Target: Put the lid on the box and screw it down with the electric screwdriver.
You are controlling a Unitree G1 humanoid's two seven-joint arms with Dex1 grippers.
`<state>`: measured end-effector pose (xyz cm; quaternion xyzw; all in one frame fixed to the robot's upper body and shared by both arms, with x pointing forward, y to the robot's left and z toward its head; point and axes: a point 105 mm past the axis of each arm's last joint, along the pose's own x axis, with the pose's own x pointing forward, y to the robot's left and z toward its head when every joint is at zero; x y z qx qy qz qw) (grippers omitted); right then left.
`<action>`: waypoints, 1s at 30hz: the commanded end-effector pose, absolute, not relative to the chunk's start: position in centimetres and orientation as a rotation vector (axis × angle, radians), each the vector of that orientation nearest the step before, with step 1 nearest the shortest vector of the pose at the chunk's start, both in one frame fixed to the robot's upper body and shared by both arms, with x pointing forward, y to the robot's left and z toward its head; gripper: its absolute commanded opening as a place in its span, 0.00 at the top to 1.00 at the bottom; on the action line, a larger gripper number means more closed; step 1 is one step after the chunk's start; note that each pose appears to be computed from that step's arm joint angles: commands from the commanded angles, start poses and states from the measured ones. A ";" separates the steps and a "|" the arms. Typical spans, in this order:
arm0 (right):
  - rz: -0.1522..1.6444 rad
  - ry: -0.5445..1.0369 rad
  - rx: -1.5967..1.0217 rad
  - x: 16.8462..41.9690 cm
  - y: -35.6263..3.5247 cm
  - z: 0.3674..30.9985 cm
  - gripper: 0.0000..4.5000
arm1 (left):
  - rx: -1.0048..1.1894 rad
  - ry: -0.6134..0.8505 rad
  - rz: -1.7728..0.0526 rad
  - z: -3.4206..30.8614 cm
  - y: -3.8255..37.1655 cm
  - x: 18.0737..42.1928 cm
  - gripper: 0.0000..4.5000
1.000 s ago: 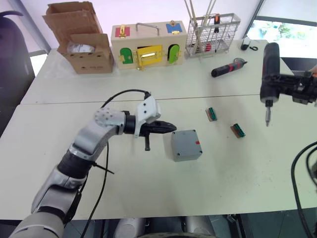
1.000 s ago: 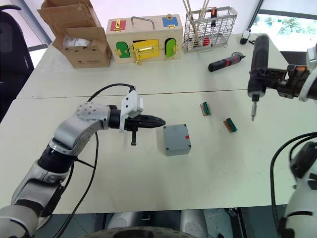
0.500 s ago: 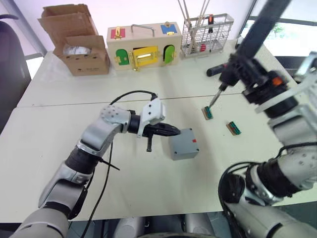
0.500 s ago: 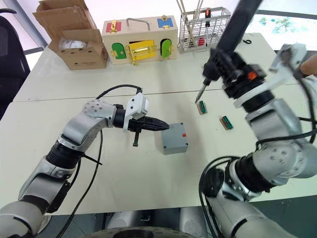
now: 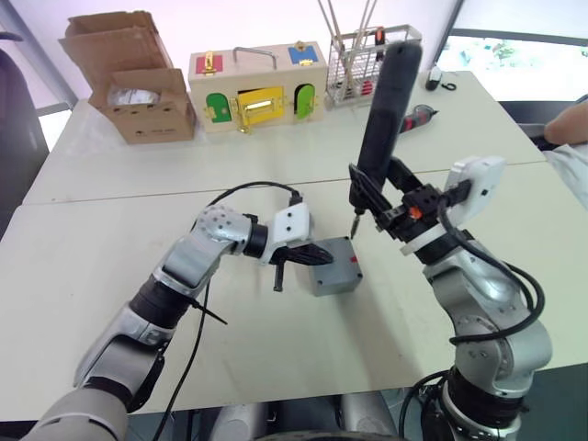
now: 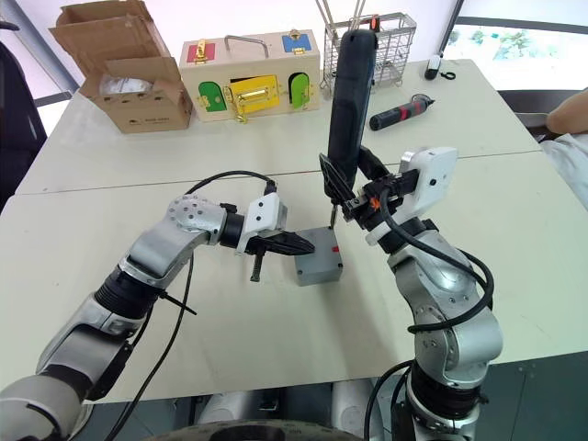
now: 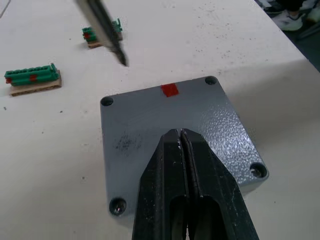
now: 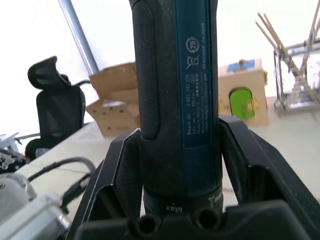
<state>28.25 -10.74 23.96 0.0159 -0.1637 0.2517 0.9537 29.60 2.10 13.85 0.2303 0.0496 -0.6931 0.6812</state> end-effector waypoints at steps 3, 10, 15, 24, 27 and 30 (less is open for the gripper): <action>0.494 -0.432 0.003 28.2 -10.4 24.8 0.54 | 0.524 0.132 -1.548 13.5 2.6 29.6 1.00; 0.478 -0.436 -0.015 28.7 -10.3 23.8 0.54 | 0.524 0.139 -1.552 13.5 2.8 29.4 1.00; 0.487 -0.429 -0.003 28.8 -9.9 23.3 0.54 | 0.530 0.141 -1.549 13.5 2.9 29.5 1.00; 0.482 -0.419 -0.015 28.9 -10.2 22.9 0.54 | 0.532 0.136 -1.549 13.7 2.8 29.5 1.00; 0.466 -0.419 -0.018 29.0 -10.6 22.9 0.54 | 0.530 0.132 -1.550 13.7 2.7 29.5 1.00; 0.463 -0.417 -0.015 29.0 -10.7 22.9 0.54 | 0.529 0.130 -1.551 13.7 2.7 29.5 1.00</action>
